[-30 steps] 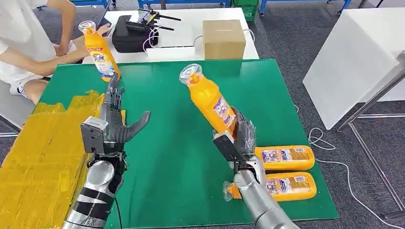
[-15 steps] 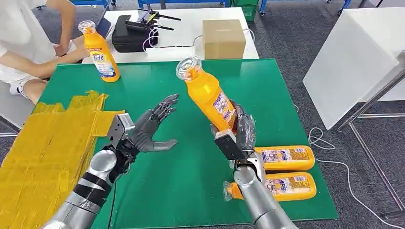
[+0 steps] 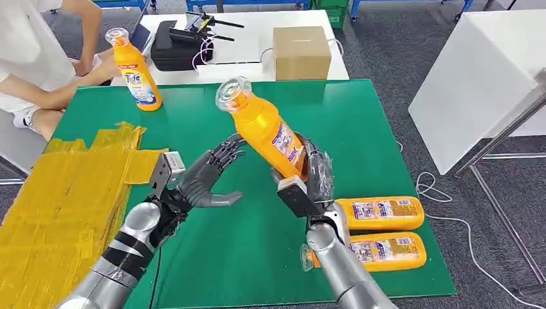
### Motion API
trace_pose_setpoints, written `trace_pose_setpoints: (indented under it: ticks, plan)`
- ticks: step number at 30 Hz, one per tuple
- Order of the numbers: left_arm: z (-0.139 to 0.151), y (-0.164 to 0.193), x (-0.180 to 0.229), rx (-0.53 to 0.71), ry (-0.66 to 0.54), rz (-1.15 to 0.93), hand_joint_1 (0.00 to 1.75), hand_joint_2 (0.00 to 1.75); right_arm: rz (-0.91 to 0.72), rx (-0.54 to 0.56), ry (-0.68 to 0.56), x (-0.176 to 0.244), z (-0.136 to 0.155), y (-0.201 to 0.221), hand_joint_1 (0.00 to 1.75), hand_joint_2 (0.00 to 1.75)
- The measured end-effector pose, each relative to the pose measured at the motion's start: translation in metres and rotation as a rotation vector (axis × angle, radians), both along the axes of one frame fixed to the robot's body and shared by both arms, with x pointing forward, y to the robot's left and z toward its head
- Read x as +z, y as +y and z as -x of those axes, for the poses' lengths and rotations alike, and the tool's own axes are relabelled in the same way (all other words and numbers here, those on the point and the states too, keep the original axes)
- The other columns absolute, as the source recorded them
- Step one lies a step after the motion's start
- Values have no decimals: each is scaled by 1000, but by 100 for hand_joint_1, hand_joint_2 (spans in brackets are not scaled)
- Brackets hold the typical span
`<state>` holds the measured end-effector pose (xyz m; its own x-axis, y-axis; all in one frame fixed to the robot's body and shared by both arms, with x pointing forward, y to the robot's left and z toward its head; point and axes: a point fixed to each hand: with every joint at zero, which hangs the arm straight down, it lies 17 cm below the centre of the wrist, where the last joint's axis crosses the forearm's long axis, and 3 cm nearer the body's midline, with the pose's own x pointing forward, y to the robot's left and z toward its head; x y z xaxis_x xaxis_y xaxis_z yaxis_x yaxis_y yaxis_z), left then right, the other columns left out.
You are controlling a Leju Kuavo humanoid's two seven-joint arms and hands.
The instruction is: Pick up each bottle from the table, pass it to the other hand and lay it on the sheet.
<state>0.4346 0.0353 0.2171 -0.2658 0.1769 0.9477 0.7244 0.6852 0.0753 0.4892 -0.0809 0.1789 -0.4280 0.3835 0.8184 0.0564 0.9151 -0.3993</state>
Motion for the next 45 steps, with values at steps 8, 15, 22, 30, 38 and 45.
trace_pose_setpoints:
  ticks: [8,15,22,30,38,45]
  plan:
    - [0,-1,3,-17,42,47,0,175,37,37,-17,2,7,21,166,175]
    - [-5,0,10,-6,113,143,0,175,100,110,-27,-4,23,61,171,175]
    - [-6,3,16,-8,151,224,0,175,171,192,10,-26,42,100,173,175]
    - [-6,16,6,23,202,285,0,175,231,230,30,-38,45,116,169,175]
    - [-5,20,2,40,210,298,0,175,250,242,23,-39,47,120,169,175]
    - [-14,36,-1,121,232,348,175,175,274,257,26,-41,51,127,175,175]
